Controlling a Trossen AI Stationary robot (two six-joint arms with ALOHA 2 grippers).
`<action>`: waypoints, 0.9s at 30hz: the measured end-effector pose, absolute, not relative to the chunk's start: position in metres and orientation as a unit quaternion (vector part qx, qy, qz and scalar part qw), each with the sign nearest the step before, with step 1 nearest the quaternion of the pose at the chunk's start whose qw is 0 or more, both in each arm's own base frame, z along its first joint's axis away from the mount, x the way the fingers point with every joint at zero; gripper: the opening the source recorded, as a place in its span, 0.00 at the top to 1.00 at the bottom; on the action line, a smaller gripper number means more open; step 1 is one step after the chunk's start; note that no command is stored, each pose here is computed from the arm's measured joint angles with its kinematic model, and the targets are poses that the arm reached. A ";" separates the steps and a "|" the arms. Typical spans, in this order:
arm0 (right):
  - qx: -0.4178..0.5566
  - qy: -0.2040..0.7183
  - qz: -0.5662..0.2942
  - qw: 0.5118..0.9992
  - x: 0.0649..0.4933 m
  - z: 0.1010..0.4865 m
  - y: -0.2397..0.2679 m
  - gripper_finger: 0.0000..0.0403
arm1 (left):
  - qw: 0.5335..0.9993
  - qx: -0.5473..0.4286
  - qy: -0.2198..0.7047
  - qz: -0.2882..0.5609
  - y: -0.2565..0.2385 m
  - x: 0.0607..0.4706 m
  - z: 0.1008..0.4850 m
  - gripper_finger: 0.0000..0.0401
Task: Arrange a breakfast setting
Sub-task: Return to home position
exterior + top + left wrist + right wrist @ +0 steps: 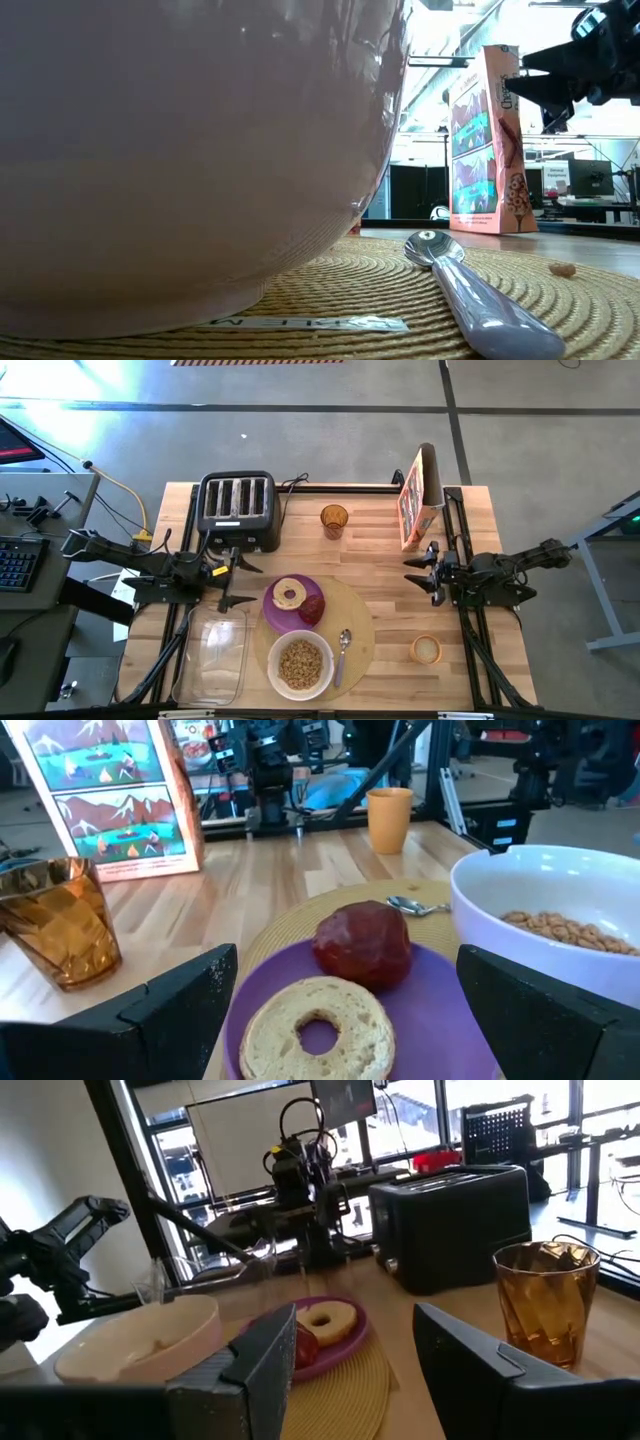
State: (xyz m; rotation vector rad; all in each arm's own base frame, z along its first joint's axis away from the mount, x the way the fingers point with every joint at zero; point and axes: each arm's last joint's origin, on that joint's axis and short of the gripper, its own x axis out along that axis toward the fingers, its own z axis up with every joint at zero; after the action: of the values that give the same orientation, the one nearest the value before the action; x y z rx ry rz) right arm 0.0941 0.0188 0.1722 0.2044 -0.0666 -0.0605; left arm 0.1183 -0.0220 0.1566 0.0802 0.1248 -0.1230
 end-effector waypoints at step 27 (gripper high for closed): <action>0.088 -0.031 -0.035 0.995 0.094 0.172 0.019 0.53 | 0.983 -0.137 0.120 -0.035 -0.021 0.117 0.147 0.09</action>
State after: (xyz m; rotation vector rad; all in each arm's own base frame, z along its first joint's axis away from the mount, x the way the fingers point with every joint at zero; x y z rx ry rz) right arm 0.0944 0.0187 0.1720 0.1769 -0.0626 -0.0693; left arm 0.1167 -0.0212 0.1473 -0.2754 0.2414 -0.0697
